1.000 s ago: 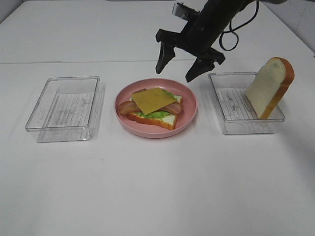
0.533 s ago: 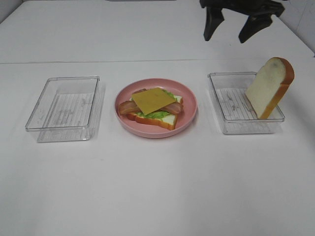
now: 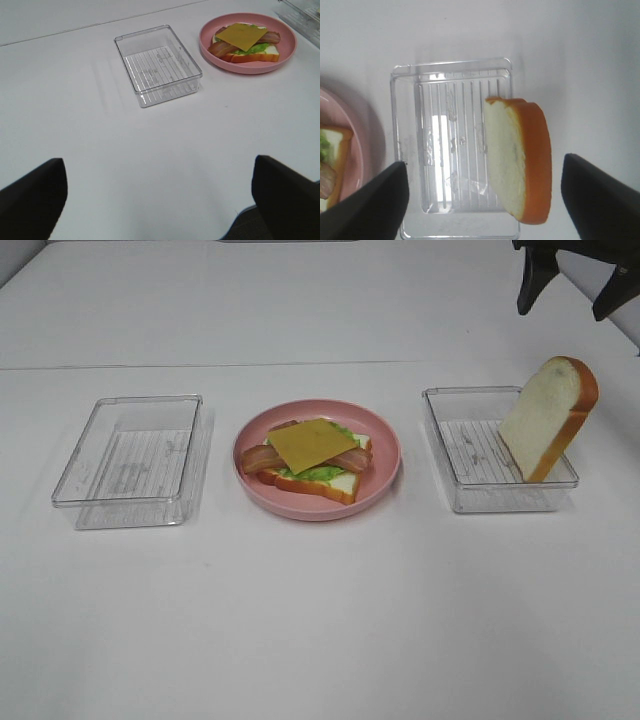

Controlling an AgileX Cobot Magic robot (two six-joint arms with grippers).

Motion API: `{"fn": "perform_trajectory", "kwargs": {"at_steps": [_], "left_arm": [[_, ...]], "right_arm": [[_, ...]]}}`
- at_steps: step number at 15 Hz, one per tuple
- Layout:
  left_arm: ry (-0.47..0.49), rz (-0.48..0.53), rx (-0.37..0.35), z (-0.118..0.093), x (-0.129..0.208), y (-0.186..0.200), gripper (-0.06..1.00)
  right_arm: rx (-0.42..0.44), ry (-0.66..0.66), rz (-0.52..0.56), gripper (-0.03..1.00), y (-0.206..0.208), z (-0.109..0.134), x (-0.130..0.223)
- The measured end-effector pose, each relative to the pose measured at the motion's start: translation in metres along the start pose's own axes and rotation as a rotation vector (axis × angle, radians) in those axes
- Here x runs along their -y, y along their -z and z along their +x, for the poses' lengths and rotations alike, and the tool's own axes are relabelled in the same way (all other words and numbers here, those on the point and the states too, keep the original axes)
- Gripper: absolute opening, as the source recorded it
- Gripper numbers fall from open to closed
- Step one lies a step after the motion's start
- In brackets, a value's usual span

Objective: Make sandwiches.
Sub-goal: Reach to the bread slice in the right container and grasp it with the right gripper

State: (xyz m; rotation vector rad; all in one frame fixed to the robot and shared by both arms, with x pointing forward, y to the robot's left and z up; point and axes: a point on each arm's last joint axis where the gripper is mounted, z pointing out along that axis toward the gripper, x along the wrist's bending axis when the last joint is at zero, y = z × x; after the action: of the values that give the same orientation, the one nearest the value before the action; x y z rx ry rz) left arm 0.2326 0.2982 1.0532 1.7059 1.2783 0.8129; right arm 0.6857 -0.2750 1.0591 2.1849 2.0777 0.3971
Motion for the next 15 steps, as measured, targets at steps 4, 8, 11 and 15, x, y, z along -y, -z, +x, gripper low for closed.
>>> {"fn": "perform_trajectory", "kwargs": {"at_steps": [4,8,11,15], "left_arm": [[0.002,0.000,0.000,0.000,0.000,0.000,0.94],[0.003,0.000,0.000,0.000,0.000,0.000,0.94],[0.003,0.000,0.000,0.000,0.000,0.000,0.94],[0.003,-0.001,0.000,0.000,0.000,0.000,0.94]], "right_arm": [[0.013,-0.017,0.101,0.78,-0.021,-0.015,0.014],[0.042,-0.016,0.153,0.78,-0.038,-0.023,0.018],[0.044,-0.003,0.211,0.78,-0.064,-0.026,0.018],[0.045,-0.002,0.234,0.42,-0.074,-0.027,0.020]]}}
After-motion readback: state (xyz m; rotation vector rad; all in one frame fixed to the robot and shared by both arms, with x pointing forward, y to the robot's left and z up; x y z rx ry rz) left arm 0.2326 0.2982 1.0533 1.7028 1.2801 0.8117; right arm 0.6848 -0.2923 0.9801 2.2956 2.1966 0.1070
